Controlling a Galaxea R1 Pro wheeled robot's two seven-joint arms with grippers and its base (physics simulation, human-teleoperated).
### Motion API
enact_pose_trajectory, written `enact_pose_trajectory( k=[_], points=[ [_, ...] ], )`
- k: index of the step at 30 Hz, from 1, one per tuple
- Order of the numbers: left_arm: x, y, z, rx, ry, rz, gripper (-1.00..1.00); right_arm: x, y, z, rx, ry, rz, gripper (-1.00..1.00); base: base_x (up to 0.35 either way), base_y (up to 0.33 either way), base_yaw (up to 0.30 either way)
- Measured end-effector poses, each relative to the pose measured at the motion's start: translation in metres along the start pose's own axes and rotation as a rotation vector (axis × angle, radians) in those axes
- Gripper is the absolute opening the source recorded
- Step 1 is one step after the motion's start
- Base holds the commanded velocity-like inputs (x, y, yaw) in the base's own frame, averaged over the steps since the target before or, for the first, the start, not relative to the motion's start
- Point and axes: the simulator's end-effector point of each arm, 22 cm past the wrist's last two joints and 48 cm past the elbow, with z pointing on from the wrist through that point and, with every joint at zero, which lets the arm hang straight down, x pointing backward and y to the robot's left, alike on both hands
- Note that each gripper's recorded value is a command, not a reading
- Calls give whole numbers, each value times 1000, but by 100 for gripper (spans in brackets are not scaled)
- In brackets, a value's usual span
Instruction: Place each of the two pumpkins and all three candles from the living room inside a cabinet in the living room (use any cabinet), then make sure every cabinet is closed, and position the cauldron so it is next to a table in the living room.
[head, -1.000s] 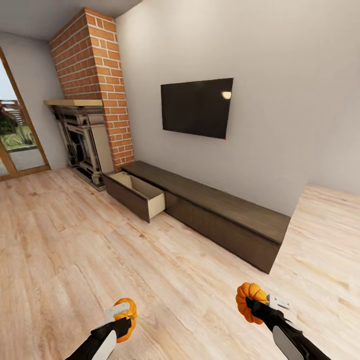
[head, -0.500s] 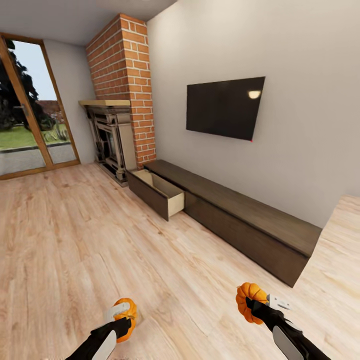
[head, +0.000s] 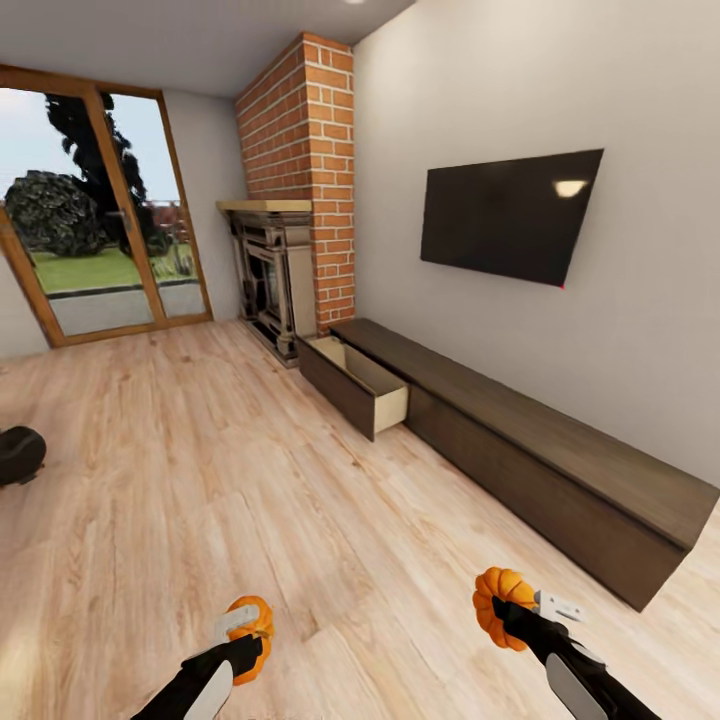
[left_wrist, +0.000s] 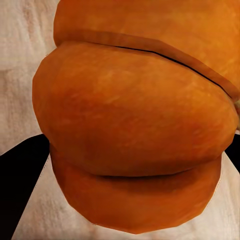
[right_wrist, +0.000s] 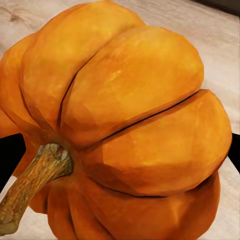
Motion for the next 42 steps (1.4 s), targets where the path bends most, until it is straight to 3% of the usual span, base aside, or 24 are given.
enact_pose_trajectory(
  k=[23,42],
  points=[
    [2,-4,0,5,3,3,-100,1,0,0,-1,4,-9,-100,0,0,288],
    [10,-29,-4,37,14,7,-100,1,1,0,-2,5,-6,-100,31,-14,288]
  ],
)
